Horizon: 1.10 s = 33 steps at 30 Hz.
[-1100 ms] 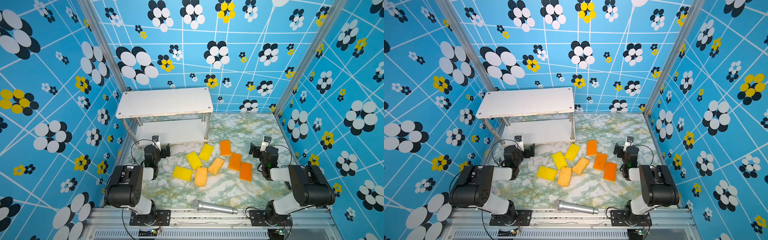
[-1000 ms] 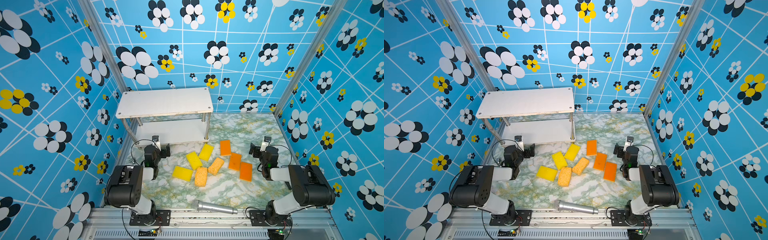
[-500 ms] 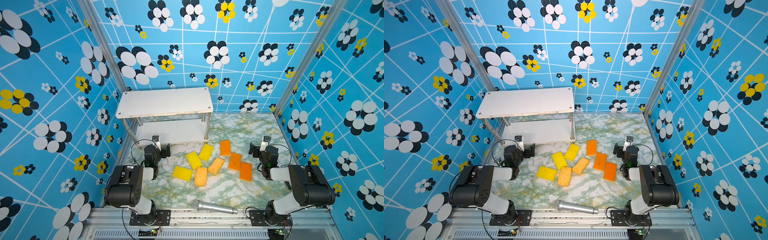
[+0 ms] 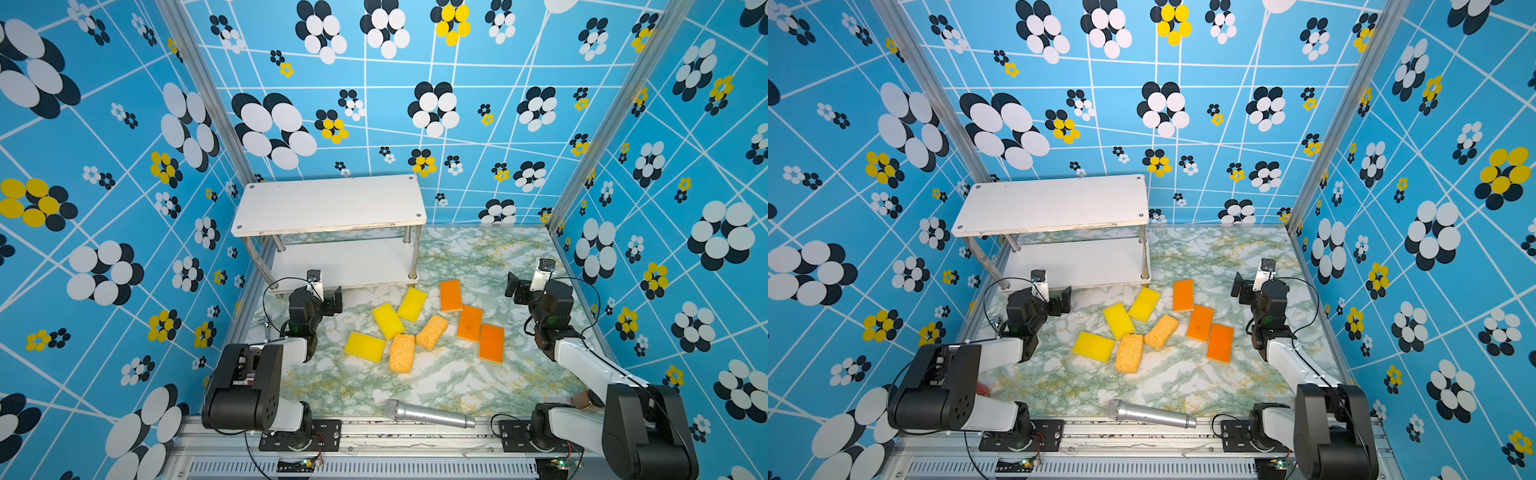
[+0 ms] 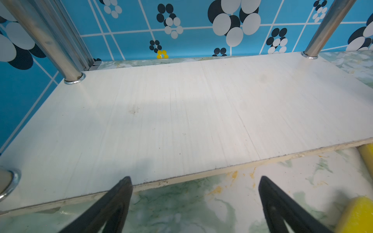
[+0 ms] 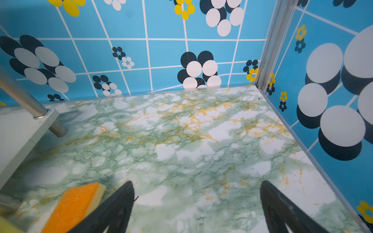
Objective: Place and organize the cleaning sponges onto the shelf
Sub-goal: 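Move the left gripper down over the tan cellulose sponge while the right arm reaches forward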
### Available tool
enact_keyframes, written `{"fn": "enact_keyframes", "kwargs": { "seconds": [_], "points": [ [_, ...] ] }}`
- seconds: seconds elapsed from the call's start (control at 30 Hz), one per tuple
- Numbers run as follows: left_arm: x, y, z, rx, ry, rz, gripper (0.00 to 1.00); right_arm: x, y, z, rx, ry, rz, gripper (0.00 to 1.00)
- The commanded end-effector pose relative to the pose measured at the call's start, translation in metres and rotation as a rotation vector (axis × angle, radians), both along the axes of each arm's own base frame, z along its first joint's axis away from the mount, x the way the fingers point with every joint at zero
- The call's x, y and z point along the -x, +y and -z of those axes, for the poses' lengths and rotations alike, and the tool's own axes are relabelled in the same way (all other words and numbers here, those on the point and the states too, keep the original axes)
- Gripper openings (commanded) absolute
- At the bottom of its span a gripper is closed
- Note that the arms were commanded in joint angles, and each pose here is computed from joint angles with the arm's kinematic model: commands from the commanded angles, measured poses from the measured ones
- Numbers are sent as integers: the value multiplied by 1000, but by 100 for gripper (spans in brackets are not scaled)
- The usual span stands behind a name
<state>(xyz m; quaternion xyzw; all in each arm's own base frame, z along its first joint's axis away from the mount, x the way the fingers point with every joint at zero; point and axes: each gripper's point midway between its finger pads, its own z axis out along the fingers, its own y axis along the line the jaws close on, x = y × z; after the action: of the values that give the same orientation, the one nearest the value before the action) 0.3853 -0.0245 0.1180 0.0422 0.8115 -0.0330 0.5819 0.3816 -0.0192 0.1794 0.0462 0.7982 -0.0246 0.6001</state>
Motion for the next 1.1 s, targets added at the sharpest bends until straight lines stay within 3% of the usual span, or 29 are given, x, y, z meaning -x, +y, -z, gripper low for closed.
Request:
{"fn": "enact_keyframes", "kwargs": {
  "seconds": [0.0, 0.17, 0.3, 0.53, 0.73, 0.93, 1.07],
  "points": [
    [4, -7, -25, -13, 2, 19, 99, 14, 11, 18, -54, 135, -37, 99],
    [24, -31, -57, 33, -3, 74, 99, 25, 31, 14, -151, 193, -101, 99],
    [46, -68, -68, 56, 37, 169, 99, 35, 60, 15, -161, 272, -182, 99],
    [100, -127, -58, 100, 217, 252, 99, 51, 105, 13, -147, 337, -294, 99],
    [148, -145, -39, 166, 403, 254, 99, 55, 113, 27, -161, 373, -283, 99],
    [167, -165, -22, 242, 508, 265, 99, 53, 116, 35, -224, 389, -262, 99],
    [180, -189, -13, 192, 551, 312, 99, 51, 118, 37, -251, 411, -250, 99]
  ]
}}
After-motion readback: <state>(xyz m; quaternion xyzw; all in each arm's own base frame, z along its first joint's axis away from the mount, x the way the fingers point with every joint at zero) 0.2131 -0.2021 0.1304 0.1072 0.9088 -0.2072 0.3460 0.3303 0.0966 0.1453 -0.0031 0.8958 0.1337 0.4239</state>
